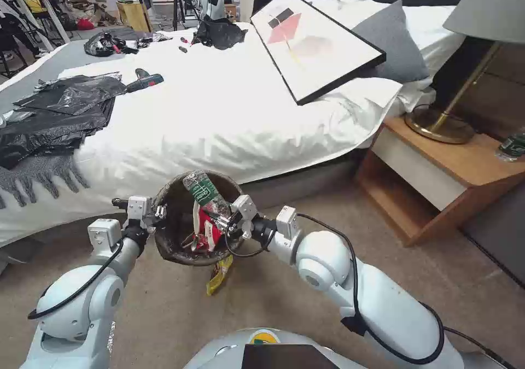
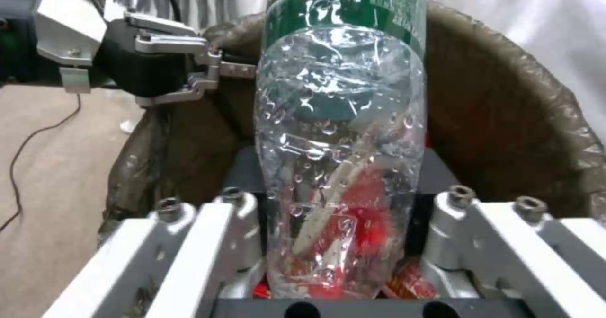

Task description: Pick up the trash bin, then pick up the garbage from the floor and place it into the trash bin.

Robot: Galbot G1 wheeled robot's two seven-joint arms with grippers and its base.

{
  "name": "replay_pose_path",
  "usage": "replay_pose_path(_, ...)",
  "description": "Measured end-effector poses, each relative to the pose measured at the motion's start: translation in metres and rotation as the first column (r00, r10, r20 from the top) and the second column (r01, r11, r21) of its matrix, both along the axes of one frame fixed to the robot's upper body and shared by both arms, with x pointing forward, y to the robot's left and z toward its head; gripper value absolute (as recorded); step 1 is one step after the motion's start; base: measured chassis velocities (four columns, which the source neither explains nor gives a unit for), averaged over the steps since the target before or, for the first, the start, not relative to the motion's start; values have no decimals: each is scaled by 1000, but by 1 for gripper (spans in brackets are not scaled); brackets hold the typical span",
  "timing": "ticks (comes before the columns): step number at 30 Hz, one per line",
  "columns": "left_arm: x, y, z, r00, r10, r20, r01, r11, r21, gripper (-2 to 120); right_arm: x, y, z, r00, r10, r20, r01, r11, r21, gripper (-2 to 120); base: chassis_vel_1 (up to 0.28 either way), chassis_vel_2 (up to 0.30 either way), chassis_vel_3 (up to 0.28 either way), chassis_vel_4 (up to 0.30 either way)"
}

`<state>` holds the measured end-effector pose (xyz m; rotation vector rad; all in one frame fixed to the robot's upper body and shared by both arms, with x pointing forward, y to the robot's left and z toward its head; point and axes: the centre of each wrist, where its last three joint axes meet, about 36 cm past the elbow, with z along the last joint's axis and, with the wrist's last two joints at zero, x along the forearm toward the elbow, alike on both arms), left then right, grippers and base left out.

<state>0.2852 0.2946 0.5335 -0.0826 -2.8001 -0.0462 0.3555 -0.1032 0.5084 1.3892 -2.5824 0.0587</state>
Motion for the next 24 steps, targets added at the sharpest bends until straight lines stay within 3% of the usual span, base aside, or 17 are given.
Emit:
replay_pose_path(12,-1,-1,1,1000,0,4,0,1000,0,3,0,6,1,1000,-12,8,12,1000,6,76,0,0,0,0)
replay_pose_path(15,-1,-1,2,1000,-1,4,1,1000,0,3,-1,8,2,1000,-14,11,14,1000,13,91,0,0,0,0)
replay_pose_path(19,-2,-1,2,1000,-1,6,1,1000,0,3,-1,9,4,1000,-15,14,15,1000,19,100,0,0,0,0)
replay_pose_path(24,-2,-1,2,1000,-2,7,2,1000,-1,3,-1,9,6,1000,-22,21,21,1000,22,100,0,0,0,0)
